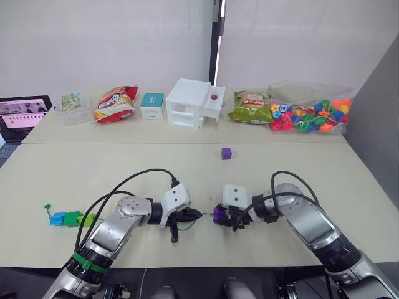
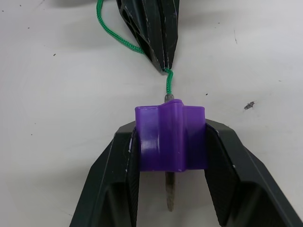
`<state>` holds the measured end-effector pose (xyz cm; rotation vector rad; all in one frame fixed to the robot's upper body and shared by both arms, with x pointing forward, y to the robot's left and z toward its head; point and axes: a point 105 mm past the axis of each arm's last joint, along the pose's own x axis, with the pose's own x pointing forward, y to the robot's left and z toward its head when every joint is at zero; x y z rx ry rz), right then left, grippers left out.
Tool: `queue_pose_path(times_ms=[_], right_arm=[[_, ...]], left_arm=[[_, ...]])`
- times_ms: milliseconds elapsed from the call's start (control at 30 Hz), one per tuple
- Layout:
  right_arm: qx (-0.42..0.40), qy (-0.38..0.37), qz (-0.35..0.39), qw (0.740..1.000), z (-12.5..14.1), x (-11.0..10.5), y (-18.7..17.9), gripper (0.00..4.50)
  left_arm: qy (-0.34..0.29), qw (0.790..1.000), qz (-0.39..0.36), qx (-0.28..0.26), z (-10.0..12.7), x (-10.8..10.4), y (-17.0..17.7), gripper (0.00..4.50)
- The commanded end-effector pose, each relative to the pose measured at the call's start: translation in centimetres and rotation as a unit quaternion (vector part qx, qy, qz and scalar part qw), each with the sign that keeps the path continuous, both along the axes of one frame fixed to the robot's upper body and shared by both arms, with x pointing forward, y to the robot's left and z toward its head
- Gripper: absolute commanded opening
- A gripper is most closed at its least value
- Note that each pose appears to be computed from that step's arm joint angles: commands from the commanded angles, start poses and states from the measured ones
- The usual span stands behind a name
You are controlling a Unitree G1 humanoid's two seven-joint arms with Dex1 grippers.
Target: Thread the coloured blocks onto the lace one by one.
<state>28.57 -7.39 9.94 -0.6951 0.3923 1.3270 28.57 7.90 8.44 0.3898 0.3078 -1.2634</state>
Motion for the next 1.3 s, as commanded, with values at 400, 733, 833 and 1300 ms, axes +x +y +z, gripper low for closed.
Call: queue_pose_path(times_ms=[400,733,833,1300], right_arm=[[-0.002,0.005,0.002,1.000,-0.3,-0.4,0.2,1.36],[-0.006,0.011,0.003,1.000,-0.4,-0.6,0.2,1.36],[0.003,0.004,-0.004,1.000,-0.2,-0.5,0.3,1.36],[0.030,-0.017,-0.031,0.999,2.5,-1.3,-2.3,4.50]], left_arm=[[-0.010,0.998,-0.058,-0.005,1.0,-0.3,-2.6,0.00],[-0.024,0.998,-0.065,0.004,1.3,0.0,-3.5,0.00],[-0.017,0.997,-0.070,-0.012,2.1,-0.4,-3.2,0.56],[-0.054,0.993,-0.094,0.034,2.7,0.2,-3.9,4.10]])
